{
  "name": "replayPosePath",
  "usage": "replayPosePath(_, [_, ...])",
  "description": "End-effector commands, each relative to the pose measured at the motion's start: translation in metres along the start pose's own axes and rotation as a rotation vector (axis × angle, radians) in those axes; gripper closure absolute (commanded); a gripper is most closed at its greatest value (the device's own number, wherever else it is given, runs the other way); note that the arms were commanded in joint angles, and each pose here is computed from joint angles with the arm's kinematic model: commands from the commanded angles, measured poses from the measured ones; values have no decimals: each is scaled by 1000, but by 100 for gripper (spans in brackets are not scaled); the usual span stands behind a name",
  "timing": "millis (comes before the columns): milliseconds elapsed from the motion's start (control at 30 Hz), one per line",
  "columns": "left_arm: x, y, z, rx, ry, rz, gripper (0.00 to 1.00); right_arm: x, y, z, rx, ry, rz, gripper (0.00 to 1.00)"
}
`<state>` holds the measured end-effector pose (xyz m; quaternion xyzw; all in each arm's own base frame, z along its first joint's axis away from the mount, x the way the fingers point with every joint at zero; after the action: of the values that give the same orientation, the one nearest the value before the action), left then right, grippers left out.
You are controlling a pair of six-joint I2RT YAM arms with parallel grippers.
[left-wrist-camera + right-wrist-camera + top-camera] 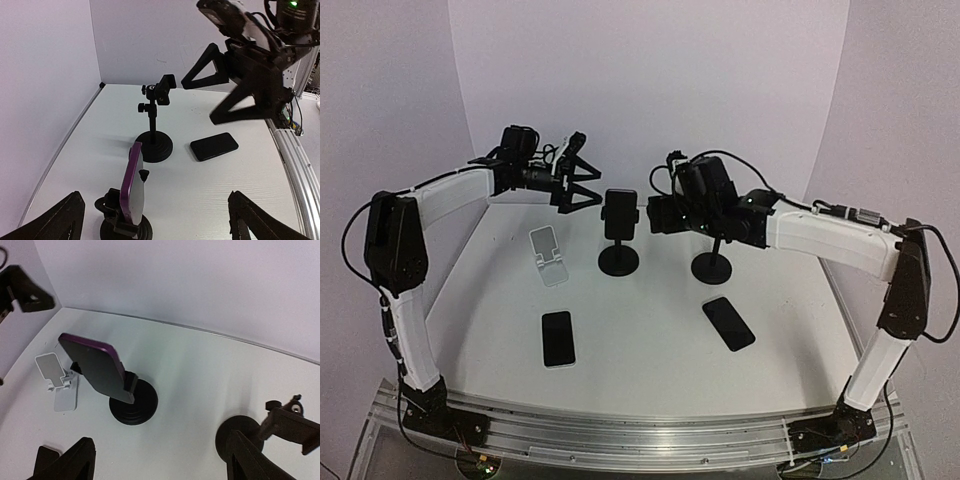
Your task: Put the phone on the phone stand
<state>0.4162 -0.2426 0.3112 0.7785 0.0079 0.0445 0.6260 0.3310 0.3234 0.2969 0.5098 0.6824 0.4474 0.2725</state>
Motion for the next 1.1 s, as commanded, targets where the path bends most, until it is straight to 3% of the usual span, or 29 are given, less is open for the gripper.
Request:
replayPosePath(0, [-26, 45, -40, -71, 90, 60, 2, -54, 37, -51, 67, -189, 140, 16])
replayPosePath(100, [-46, 48, -53, -98, 162, 42, 2, -88, 37, -64, 129, -275, 199, 16])
replayPosePath(333, [-95, 44, -74, -152, 197, -2, 4, -161, 11, -52, 315, -404, 282, 32])
replayPosePath(600, [-112, 33, -83, -152, 254, -51, 4, -152, 19, -9, 385, -278, 221, 39])
replayPosePath(733, [-115, 30, -84, -153, 261, -65, 4, -152, 17, 7, 410, -294, 199, 41])
replayPosePath(933, [-113, 30, -83, -158, 268, -63, 5, -155, 11, 22, 455, -340, 154, 62])
replayPosePath(1067, [-111, 30, -83, -163, 271, -64, 5, -154, 8, 25, 470, -331, 132, 71])
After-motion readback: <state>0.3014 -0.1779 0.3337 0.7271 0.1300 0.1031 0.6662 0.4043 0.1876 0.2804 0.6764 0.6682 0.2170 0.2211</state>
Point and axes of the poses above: each gripper's point midway between its finger pads, its own z axis out along the fingers, its own x axis along the line the jaws close on, y = z × x, the point moved 8 cm from there along -z, back along the fingers, and after that the axes turned 1 degree about z, right-handed, at the moved point
